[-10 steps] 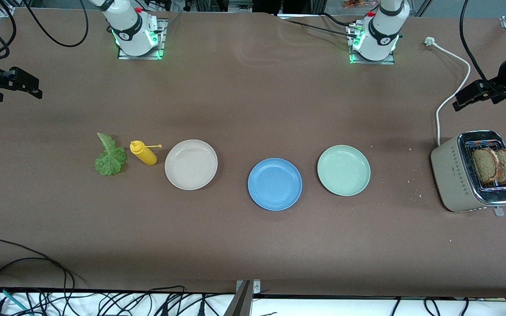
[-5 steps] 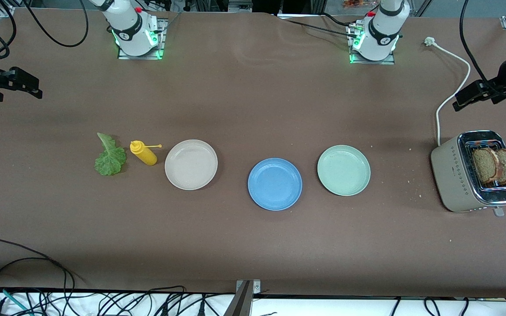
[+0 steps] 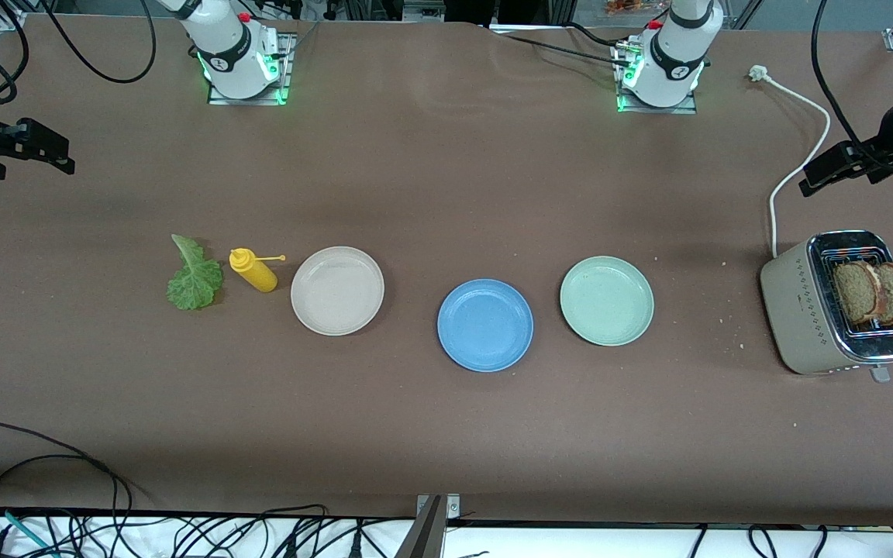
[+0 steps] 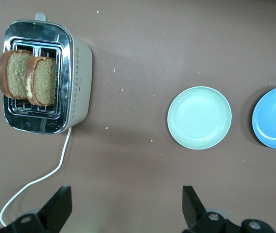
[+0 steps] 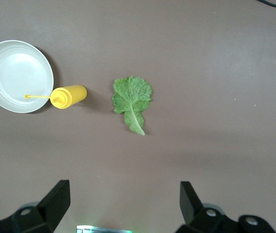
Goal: Make sandwich in blue plate with both arms
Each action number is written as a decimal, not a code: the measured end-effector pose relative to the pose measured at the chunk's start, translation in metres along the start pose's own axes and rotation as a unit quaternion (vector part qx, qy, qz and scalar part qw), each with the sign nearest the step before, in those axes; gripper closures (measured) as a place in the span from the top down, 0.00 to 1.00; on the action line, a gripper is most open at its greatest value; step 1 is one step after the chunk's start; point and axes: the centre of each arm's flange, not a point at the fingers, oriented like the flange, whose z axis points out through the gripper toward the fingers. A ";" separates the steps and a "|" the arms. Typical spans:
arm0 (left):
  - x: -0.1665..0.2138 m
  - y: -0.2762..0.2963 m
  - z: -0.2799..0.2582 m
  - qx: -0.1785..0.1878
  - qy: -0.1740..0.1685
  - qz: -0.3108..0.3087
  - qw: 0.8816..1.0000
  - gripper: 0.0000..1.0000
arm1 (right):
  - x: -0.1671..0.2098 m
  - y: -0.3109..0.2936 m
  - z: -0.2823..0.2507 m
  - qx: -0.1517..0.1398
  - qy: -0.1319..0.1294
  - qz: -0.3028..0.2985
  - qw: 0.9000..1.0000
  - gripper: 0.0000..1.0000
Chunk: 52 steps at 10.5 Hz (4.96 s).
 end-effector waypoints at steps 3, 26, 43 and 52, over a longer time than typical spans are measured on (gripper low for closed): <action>0.000 -0.002 0.000 0.000 0.000 -0.002 1.000 1.00 | 0.000 0.000 0.000 0.000 0.000 0.000 1.000 1.00; 0.004 -0.007 0.004 0.006 -0.002 0.035 0.999 1.00 | 0.000 0.000 0.000 0.000 0.000 0.000 1.000 1.00; 0.144 -0.161 0.248 0.041 -0.088 -0.010 0.995 1.00 | 0.000 0.000 0.000 0.000 -0.001 0.000 1.000 1.00; 0.144 -0.188 0.245 0.035 -0.087 0.011 0.996 0.96 | 0.000 0.000 0.000 0.000 -0.001 0.000 1.000 1.00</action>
